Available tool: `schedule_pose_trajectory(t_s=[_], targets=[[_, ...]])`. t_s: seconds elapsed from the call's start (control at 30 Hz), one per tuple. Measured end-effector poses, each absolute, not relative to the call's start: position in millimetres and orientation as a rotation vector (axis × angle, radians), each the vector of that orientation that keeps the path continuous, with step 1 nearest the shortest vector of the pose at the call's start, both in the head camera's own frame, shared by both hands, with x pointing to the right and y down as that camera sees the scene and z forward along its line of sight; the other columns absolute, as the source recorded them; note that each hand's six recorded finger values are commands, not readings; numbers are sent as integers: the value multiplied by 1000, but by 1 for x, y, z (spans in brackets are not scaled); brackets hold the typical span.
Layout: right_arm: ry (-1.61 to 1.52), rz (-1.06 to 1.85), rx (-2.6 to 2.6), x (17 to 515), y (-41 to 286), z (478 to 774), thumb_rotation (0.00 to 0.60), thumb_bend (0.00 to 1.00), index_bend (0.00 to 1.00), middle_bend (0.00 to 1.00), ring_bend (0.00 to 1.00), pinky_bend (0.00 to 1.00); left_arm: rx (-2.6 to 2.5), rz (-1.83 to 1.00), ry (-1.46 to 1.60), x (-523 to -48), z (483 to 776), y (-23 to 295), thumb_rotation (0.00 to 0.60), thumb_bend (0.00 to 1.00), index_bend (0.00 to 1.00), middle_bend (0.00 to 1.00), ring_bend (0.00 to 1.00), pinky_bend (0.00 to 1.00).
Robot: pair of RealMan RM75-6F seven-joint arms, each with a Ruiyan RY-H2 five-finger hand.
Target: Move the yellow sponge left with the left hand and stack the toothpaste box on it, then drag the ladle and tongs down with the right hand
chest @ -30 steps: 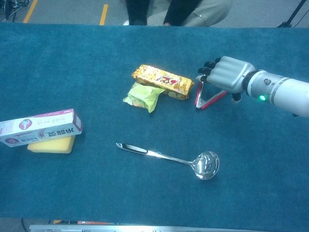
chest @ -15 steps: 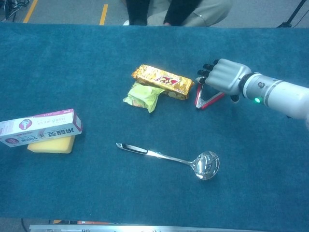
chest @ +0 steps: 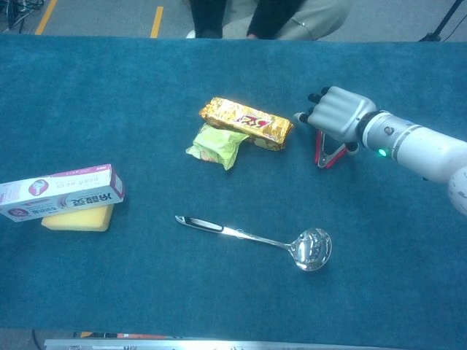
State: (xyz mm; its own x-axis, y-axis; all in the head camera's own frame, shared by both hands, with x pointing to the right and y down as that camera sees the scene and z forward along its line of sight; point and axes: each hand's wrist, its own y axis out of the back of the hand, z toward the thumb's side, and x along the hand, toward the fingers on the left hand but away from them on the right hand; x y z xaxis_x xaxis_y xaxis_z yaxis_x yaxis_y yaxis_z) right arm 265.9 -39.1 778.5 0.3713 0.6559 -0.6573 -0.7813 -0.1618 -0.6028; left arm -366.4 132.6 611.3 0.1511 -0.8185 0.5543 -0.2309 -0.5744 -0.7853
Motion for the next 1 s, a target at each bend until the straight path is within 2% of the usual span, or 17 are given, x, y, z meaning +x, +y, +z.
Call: schedule_pose_trajectory(t_s=[0.53, 0.73, 1.0], targets=[[119, 1212, -1235, 262, -28, 770, 600, 0, 198, 460, 209, 230, -1905, -1435, 997, -366, 611, 133, 600, 342, 106, 68, 51, 188], [74, 1154, -1298, 255, -21, 748, 600, 0, 198, 463, 209, 230, -1903, -1439, 999, -367, 611, 133, 600, 342, 106, 68, 51, 188], [22, 1006, -1421, 230, 7, 708, 600, 0, 199, 463, 209, 230, -1906, -1427, 985, -362, 611, 132, 600, 342, 106, 68, 51, 188]])
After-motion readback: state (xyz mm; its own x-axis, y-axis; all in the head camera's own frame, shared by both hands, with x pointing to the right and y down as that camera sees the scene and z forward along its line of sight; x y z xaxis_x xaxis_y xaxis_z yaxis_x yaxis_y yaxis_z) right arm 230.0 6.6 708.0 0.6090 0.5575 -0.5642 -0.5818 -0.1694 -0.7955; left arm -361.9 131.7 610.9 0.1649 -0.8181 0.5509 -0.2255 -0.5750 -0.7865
